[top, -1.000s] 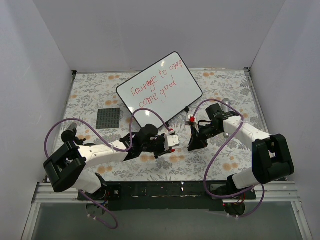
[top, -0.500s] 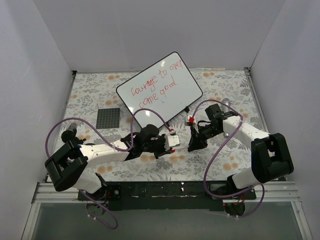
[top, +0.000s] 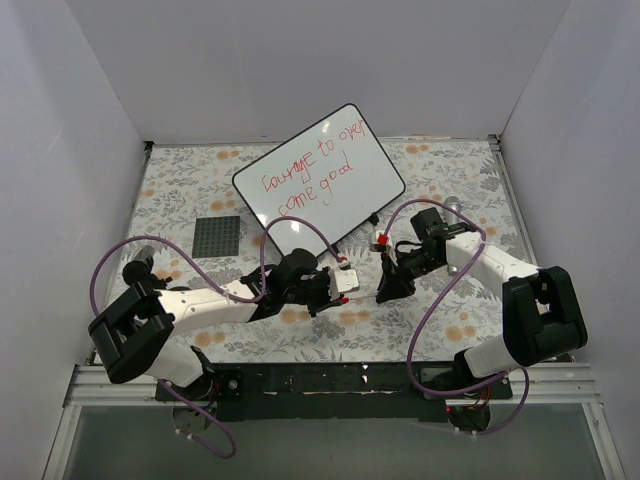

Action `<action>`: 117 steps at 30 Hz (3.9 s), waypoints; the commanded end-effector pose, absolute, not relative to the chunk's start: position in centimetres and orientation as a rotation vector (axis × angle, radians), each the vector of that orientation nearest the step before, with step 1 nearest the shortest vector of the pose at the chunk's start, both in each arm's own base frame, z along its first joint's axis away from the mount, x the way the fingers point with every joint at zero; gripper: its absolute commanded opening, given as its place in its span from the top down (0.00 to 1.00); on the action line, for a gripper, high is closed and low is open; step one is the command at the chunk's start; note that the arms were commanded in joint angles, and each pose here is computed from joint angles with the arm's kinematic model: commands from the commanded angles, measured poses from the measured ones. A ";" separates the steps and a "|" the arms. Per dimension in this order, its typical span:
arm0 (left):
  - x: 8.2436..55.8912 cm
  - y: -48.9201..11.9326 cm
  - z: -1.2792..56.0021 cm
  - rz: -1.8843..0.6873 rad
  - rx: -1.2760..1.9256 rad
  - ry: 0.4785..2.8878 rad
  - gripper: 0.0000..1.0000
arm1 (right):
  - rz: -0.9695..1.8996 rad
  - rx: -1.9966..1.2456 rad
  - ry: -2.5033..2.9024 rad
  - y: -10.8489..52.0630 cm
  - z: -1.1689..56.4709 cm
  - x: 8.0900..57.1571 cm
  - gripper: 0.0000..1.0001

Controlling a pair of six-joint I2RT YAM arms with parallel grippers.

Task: Write a sentence on the whiteboard
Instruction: Insert the whiteboard marker without the cap into the pen cap, then put down the whiteboard marker at the center of the board, then reset both arms

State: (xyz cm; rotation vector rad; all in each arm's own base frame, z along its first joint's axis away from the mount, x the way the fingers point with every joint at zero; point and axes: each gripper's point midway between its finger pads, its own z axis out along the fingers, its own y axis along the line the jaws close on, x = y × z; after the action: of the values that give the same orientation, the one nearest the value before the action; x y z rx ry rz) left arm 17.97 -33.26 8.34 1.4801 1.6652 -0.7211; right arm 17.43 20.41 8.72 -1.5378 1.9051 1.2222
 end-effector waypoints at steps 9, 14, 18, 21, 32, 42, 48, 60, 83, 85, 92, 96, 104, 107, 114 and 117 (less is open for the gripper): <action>18.0 -34.3 9.8 -0.763 1.474 1.613 1.00 | 1.226 -1.536 1.833 21.1 10.1 18.1 0.99; 18.0 -34.5 9.9 -0.772 1.475 1.611 1.00 | 1.232 -1.531 1.840 21.1 10.0 18.1 0.99; 18.1 -34.7 10.3 -0.777 1.469 1.602 1.00 | 1.242 -1.528 1.840 21.1 10.0 18.0 0.99; 18.2 -34.8 10.3 -0.777 1.468 1.601 1.00 | 1.251 -1.526 1.838 21.2 10.0 18.0 0.99; 18.4 -35.8 10.9 -0.801 1.468 1.573 1.00 | 1.269 -1.534 1.841 21.4 9.8 17.7 0.99; 18.2 -37.8 12.4 -0.857 1.487 1.498 1.00 | 1.283 -1.532 1.848 21.5 9.7 17.6 0.99; 17.7 -39.3 13.0 -0.892 1.541 1.417 1.00 | 1.305 -1.546 1.838 21.7 9.6 17.2 0.99; 18.5 -44.0 18.7 -0.995 1.452 1.229 1.00 | 1.352 -1.551 1.830 22.0 9.5 16.8 0.99; 18.1 -38.9 19.5 -0.882 1.343 1.314 0.52 | 1.320 -1.384 1.920 19.9 8.9 19.8 0.99; 17.4 -36.6 20.6 -0.870 1.309 1.323 0.42 | 1.298 -1.379 1.941 19.5 8.4 20.0 0.99; 16.7 -31.1 27.0 -0.952 0.914 1.462 0.02 | 1.065 -1.387 1.986 17.9 6.9 22.0 0.90; 16.9 -29.4 27.2 -1.006 0.705 1.659 0.02 | 0.807 -1.339 2.021 16.3 6.7 24.2 0.62; 17.2 -25.7 26.9 -0.950 0.473 1.772 0.02 | 0.411 -1.282 2.051 12.5 7.9 26.8 0.36; 17.4 -24.6 29.0 -0.933 0.415 1.742 0.02 | 0.293 -1.237 2.005 11.2 12.5 28.4 0.34; 21.1 -22.4 34.2 -0.695 0.379 1.688 0.02 | 0.163 -0.845 1.828 8.1 27.7 30.7 0.09; 23.7 -21.2 36.1 -0.631 0.327 1.686 0.02 | 0.145 -0.606 1.767 6.5 32.5 30.6 0.02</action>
State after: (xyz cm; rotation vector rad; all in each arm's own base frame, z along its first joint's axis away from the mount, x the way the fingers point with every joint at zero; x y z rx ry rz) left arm 20.28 -24.11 33.45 0.4080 1.7041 -0.7967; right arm 31.08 7.88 26.08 -0.9132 1.8258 0.1333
